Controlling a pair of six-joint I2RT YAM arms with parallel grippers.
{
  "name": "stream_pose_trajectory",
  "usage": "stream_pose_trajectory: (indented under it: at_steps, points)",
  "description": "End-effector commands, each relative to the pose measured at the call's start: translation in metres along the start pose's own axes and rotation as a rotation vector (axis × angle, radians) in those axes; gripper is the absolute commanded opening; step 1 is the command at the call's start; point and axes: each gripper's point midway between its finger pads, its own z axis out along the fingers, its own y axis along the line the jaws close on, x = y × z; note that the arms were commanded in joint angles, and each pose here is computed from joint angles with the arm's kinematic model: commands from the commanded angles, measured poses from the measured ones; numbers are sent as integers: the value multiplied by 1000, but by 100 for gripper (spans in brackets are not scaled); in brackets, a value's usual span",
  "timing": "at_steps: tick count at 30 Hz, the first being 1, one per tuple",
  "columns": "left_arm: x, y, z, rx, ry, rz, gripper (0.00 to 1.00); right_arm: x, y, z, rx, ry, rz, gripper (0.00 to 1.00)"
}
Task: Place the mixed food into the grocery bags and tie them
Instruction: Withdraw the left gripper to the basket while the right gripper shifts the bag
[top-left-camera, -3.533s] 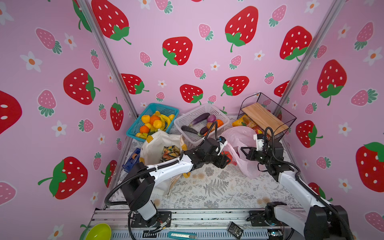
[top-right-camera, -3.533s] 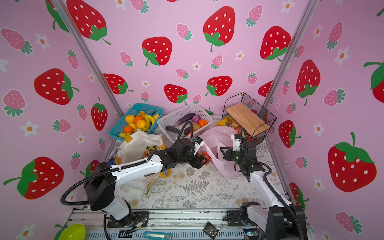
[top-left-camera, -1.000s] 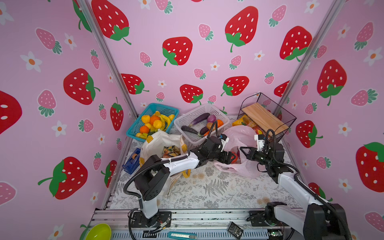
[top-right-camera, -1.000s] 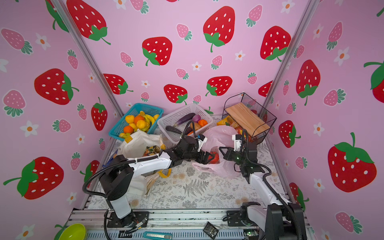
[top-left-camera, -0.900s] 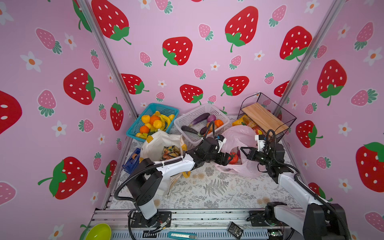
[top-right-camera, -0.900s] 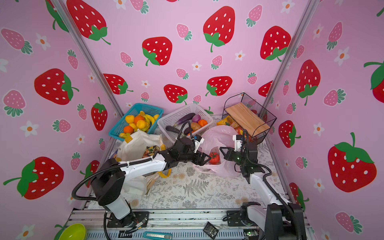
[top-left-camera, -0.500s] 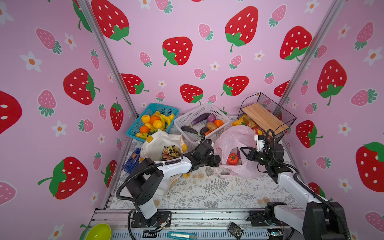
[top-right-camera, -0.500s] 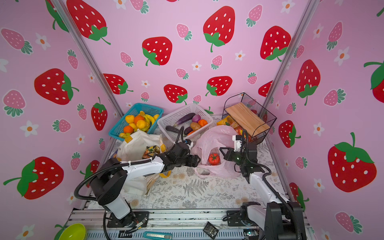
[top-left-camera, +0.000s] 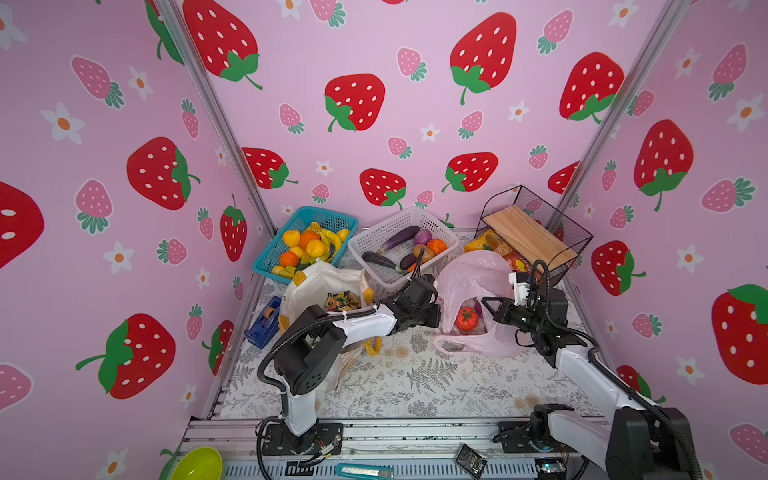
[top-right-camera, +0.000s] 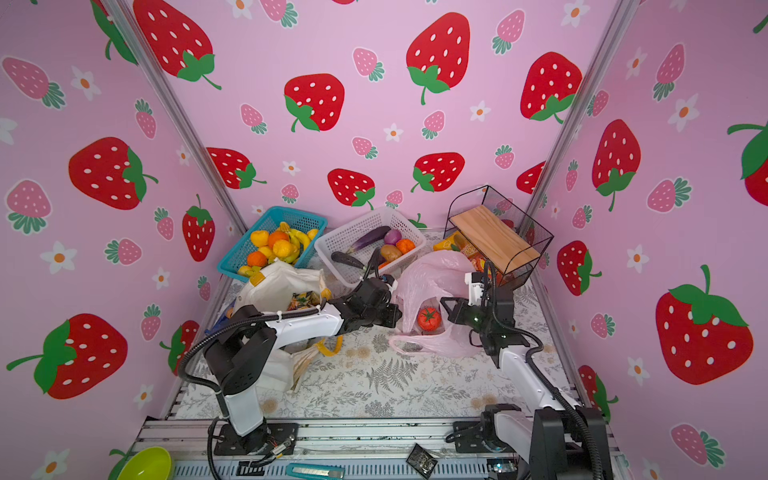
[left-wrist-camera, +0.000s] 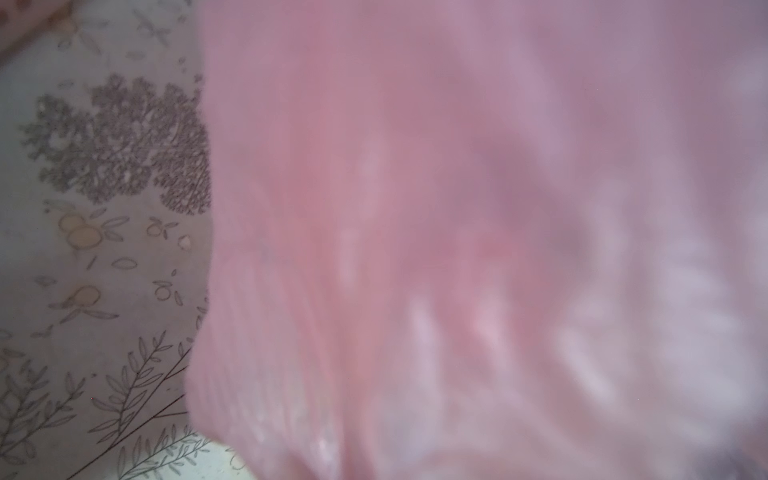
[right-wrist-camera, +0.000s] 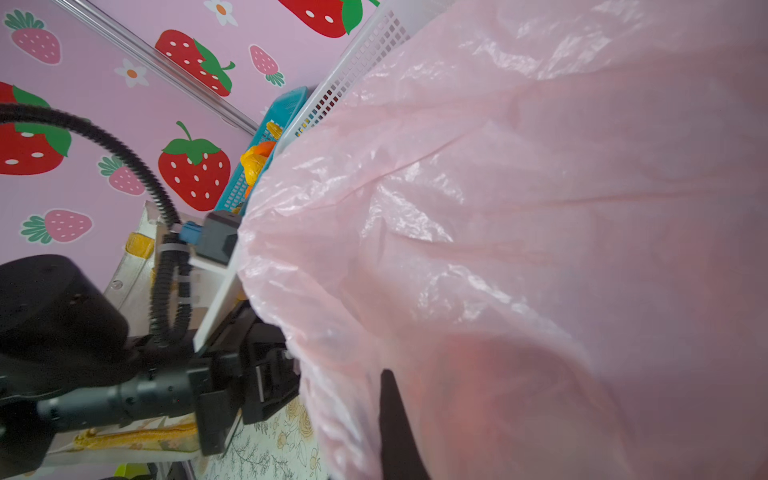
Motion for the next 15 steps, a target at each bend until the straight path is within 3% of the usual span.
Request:
stream_pose_trajectory:
  at_steps: [1, 4, 7, 11, 15]
  points:
    - [-32, -68, -53, 256, -59, 93, 12, -23, 2, -12, 75, -48, -92, 0]
    - [-42, -116, -96, 464, -71, 127, 10, -34, 0, -24, 153, -74, -134, 0]
    - [-50, -142, -127, 568, -88, 148, 9, -37, -4, -32, 214, -86, -161, 0]
    - [-59, -149, -140, 585, -106, 150, 9, -42, -5, -42, 261, -94, -183, 0]
    - [-65, -133, -127, 522, -92, 107, 10, -51, 6, -52, 262, -120, -204, 0]
